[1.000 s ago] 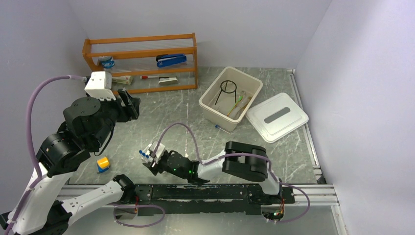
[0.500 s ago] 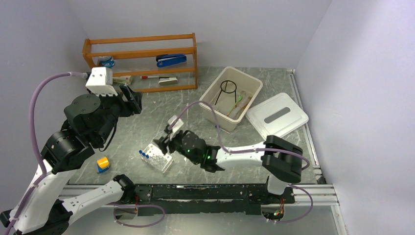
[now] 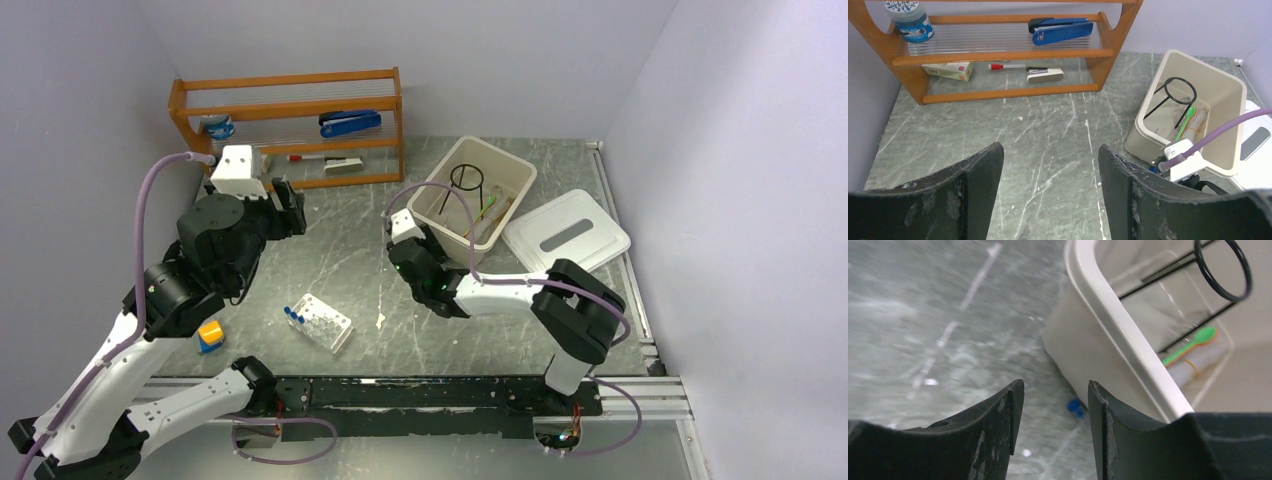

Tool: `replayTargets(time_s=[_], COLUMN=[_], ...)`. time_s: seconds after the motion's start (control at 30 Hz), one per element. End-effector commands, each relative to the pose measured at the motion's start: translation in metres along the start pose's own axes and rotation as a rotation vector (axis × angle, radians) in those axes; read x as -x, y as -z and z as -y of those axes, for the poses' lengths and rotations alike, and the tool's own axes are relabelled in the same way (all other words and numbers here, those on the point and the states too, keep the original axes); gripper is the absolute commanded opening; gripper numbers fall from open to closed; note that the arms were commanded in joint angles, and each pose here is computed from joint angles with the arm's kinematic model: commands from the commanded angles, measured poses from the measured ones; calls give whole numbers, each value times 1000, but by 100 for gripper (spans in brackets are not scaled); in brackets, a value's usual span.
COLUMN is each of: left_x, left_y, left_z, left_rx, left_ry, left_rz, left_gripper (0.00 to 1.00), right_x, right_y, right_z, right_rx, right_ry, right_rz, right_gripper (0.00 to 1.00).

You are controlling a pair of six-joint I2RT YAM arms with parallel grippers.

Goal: Organize the chemistry lab equipment

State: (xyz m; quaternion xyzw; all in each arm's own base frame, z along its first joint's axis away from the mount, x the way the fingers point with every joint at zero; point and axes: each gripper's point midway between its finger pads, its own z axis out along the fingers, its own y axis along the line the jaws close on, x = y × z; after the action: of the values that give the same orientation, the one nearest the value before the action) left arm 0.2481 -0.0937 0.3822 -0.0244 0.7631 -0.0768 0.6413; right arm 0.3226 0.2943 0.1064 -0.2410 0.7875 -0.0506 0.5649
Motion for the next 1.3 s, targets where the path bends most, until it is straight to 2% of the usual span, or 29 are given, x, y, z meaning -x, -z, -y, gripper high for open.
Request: replayTargets(time_s=[0.0,0.07,0.23,0.3,0.6,0.8,1.0,1.27], left_x=[5,1,-5,-5,-7,-9,-13,-23], left_y=[-1,-3,-3,-3,0,-3,-6,-15], left_z=[-1,1,1,0,-2,1,4,12], left_rx=[3,-2,-7,-6,-12,-15,-26,-39], left_ry=[6,-1,-12,-11,-2,-6,-5,-30], left_rz=[39,29,17,19,24,17,11,-21], left_gripper=[74,74,74,75,75,75,75,75], right_x=[-29,-36,-54,-55,-70,-86,-96,-110], right_y=[-3,-9,-25,-28,-44,-48,-30,-6], right_z=[33,31,24,22,16,31,51,56], right_rx=[-165,-171,-151,-133,-43,-83,-110,-34], right_ry=[169,244,511,569,692,737,736,728], right_rz=[-74,-90,-167,-184,-258,-314,-370,-429], right_gripper=[51,45,19,14,9,9,9,9])
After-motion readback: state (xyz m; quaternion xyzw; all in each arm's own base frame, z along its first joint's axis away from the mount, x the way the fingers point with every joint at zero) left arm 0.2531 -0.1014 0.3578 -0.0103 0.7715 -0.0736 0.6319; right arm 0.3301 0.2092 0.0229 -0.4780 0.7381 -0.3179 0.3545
